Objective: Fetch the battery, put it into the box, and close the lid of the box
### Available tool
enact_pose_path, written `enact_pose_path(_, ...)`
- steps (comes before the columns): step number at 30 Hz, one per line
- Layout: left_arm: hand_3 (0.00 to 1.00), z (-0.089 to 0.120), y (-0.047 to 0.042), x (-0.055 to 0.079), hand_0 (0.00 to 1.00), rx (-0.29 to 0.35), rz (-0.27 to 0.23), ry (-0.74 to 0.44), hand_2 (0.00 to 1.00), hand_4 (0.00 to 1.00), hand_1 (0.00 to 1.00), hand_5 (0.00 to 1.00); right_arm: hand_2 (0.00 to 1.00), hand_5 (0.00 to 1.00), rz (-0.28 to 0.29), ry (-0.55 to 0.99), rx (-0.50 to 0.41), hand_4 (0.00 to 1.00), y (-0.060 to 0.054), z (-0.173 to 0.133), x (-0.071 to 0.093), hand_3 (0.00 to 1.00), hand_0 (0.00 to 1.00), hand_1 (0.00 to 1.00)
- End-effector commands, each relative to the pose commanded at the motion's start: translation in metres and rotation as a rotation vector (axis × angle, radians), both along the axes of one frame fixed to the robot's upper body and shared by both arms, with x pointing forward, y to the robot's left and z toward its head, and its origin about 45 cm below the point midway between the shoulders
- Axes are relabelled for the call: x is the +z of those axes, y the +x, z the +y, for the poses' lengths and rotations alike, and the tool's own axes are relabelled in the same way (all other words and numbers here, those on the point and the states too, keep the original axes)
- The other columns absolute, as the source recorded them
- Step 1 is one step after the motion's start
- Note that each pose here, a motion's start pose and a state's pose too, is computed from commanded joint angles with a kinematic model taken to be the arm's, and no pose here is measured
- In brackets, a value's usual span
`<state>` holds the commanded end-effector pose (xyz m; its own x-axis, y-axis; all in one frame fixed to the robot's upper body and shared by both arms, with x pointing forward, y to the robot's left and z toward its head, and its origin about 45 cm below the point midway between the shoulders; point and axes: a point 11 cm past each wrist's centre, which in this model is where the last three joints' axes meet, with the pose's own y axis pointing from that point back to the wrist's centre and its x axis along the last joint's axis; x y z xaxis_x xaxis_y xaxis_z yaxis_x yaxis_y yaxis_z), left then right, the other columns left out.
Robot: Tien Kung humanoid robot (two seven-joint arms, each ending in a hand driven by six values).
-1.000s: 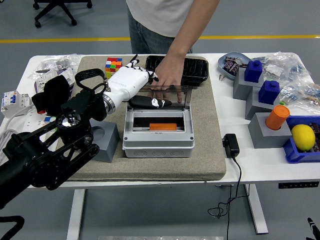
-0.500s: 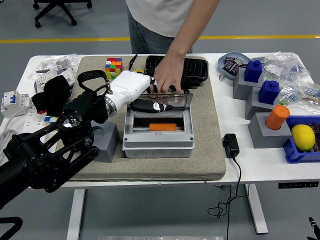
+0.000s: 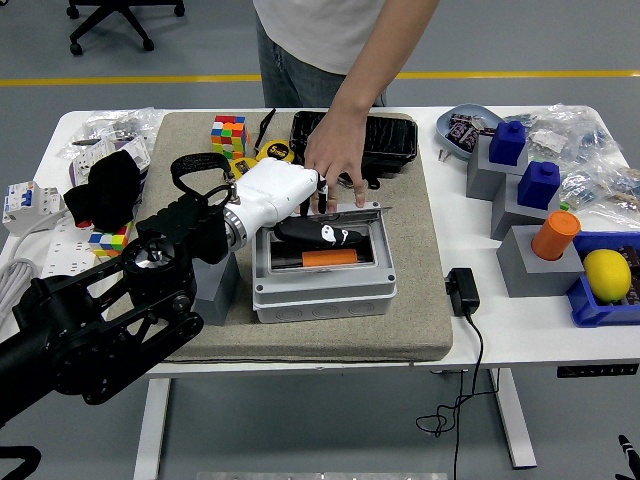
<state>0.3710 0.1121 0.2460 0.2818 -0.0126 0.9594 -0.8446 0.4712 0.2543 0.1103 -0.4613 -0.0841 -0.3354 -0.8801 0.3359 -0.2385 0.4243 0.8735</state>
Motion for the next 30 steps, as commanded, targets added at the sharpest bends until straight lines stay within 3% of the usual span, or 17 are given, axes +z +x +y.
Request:
enact_pose_path(11, 0.497, -0.008, -0.0139, -0.009, 0.333, -0.045, 0.024, 0.011, 0.409, 0.998, 0.134, 0.998, 0.744, 0.998, 0.003, 0.001, 0.001, 0.998, -0.001, 0.001, -0.001, 0.800, 0.833, 0.742)
enact_pose_path(21, 0.497, -0.009, -0.0189, -0.016, 0.332, -0.050, 0.041, 0.006, 0.391, 0.998, 0.132, 0.998, 0.744, 0.998, 0.008, 0.002, 0.001, 0.998, -0.003, 0.001, -0.001, 0.800, 0.831, 0.743)
enact_pose_path(25, 0.496, -0.006, -0.0148, -0.002, 0.332, -0.045, -0.002, -0.062, 0.366, 0.998, 0.139, 0.998, 0.744, 0.998, 0.007, 0.002, 0.001, 0.998, -0.003, 0.002, -0.001, 0.800, 0.833, 0.744)
enact_pose_path(29, 0.496, -0.001, -0.0126, 0.023, 0.332, -0.065, -0.016, -0.304, 0.366, 0.998, 0.139, 0.998, 0.744, 0.998, 0.007, 0.004, -0.001, 0.998, -0.004, 0.002, -0.002, 0.800, 0.833, 0.744)
enact_pose_path(30, 0.478, 0.000, -0.0136, 0.031, 0.415, -0.074, -0.022, -0.390, 0.366, 0.998, 0.285, 0.998, 0.744, 0.998, 0.008, 0.006, -0.001, 0.998, -0.004, 0.003, -0.002, 0.801, 0.832, 0.744)
